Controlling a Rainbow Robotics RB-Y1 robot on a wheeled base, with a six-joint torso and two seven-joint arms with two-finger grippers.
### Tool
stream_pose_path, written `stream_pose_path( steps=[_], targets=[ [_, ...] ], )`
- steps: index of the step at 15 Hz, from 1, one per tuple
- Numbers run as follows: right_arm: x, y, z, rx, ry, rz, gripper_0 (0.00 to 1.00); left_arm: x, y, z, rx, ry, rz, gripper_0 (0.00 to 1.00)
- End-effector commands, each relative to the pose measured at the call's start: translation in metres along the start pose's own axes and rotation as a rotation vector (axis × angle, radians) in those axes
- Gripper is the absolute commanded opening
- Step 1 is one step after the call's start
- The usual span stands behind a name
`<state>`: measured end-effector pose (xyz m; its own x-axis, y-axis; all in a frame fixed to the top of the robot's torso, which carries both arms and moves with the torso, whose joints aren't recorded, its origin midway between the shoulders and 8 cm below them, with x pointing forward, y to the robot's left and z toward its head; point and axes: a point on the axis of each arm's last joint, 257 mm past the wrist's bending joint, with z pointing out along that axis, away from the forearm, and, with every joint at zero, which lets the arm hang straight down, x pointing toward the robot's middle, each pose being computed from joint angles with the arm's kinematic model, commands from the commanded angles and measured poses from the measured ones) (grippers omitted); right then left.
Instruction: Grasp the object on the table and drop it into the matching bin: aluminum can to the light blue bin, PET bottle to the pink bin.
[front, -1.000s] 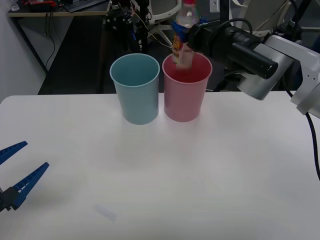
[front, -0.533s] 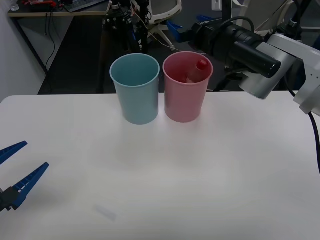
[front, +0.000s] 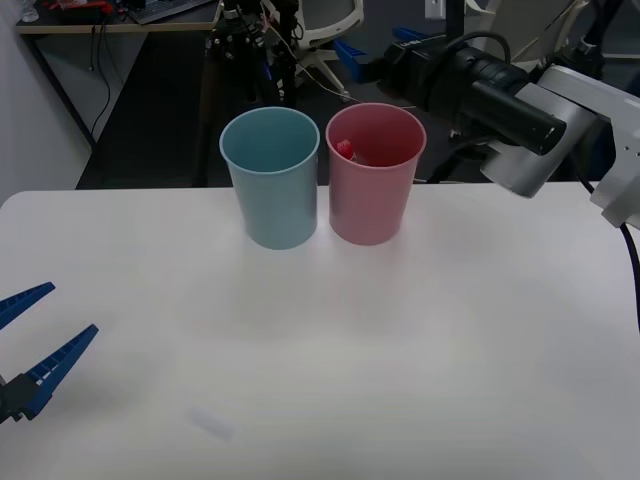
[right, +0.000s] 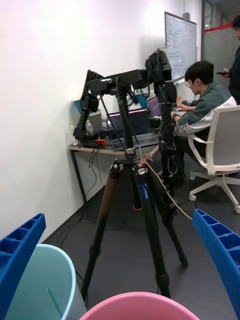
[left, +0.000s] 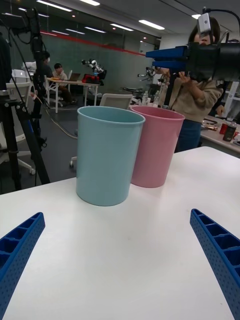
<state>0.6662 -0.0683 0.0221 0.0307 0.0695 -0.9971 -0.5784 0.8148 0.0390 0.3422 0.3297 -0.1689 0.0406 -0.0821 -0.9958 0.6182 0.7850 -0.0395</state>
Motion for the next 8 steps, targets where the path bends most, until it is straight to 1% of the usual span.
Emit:
stream_pose_path(
  steps=[1, 3, 5, 6, 8],
  targets=[
    [-0.006, 0.004, -0.007, -0.025, -0.013, -0.006, 1.0, 0.0, 0.0, 0.0, 0.0, 0.0, 0.0, 1.0],
    [-0.011, 0.008, -0.017, -0.039, -0.027, -0.01, 1.0, 0.0, 0.0, 0.0, 0.0, 0.0, 0.0, 1.0],
    [-0.011, 0.011, -0.03, -0.056, -0.027, -0.018, 1.0, 0.0, 0.0, 0.0, 0.0, 0.0, 0.0, 1.0],
    [-0.012, 0.014, -0.036, -0.069, -0.031, -0.018, 1.0, 0.0, 0.0, 0.0, 0.0, 0.0, 0.0, 1.0],
    [-0.014, 0.015, -0.049, -0.078, -0.039, -0.017, 1.0, 0.0, 0.0, 0.0, 0.0, 0.0, 0.0, 1.0]
  ],
)
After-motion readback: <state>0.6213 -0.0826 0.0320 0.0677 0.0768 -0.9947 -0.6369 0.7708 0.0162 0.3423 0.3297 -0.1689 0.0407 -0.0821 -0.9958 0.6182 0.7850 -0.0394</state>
